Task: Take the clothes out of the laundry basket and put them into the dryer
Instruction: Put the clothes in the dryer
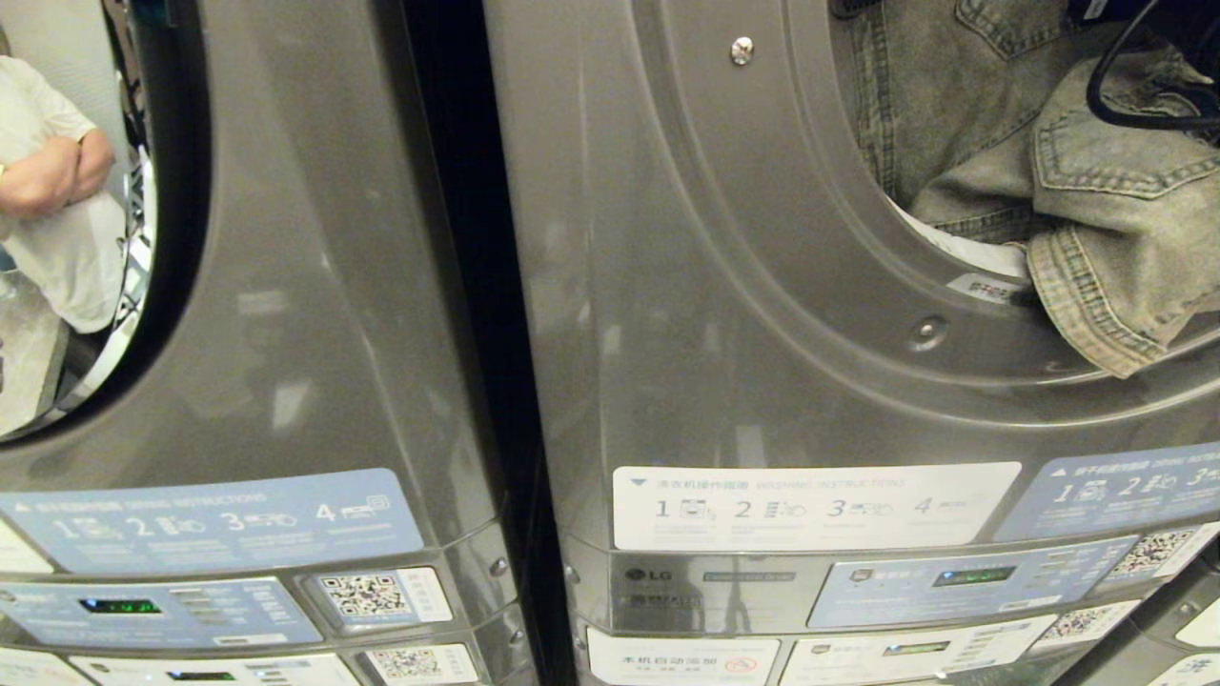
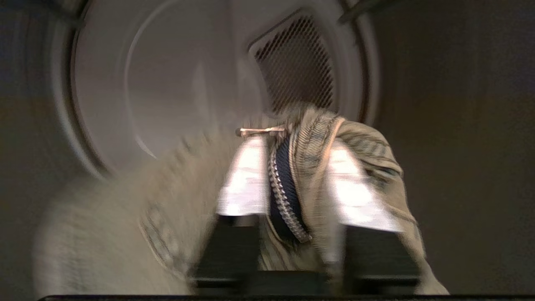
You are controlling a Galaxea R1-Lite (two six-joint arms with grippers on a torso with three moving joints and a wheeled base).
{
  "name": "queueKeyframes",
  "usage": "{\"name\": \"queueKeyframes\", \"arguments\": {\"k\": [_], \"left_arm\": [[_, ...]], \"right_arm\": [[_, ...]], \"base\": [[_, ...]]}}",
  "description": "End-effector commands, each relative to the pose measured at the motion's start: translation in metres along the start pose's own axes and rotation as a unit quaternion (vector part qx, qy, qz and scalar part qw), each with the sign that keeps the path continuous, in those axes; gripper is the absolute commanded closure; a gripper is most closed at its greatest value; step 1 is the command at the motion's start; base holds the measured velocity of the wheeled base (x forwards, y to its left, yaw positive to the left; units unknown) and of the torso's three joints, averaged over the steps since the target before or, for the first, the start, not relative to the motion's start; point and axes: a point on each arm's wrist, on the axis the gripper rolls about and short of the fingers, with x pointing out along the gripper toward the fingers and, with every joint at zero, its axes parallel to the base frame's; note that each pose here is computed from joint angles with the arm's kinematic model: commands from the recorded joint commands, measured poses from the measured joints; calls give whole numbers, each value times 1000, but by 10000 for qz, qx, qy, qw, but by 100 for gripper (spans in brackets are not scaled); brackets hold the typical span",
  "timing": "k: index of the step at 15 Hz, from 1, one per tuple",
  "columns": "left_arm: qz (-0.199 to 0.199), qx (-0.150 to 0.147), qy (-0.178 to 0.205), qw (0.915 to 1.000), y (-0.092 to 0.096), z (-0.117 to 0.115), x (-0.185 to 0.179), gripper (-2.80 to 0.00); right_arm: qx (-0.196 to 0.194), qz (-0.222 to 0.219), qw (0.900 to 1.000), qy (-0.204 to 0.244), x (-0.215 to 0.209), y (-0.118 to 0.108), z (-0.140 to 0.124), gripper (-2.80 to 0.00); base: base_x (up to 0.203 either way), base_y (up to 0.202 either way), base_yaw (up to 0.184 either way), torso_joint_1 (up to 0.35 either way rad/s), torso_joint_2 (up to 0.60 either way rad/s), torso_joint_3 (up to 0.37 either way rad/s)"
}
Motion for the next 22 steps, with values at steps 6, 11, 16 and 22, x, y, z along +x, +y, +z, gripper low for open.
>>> {"name": "queueKeyframes", "arguments": {"k": [6,11,16,22], "left_arm": [[3,-3,4,10000,0,0,0,0],[3,-3,1,10000,0,0,0,0],[3,-3,4,10000,0,0,0,0],[3,-3,4,10000,0,0,0,0]], "right_arm": [[195,236,9994,-136,-9,15,17,-280],[454,873,9768,1903,-55,24,8,-280],[478,1009,9555,2729,-93,7,47,-280],[565,915,9714,2119,-157,-18,102,-280]], "base": [[0,0,0,0,0,0],[0,0,0,0,0,0],[0,0,0,0,0,0],[0,0,0,0,0,0]]}}
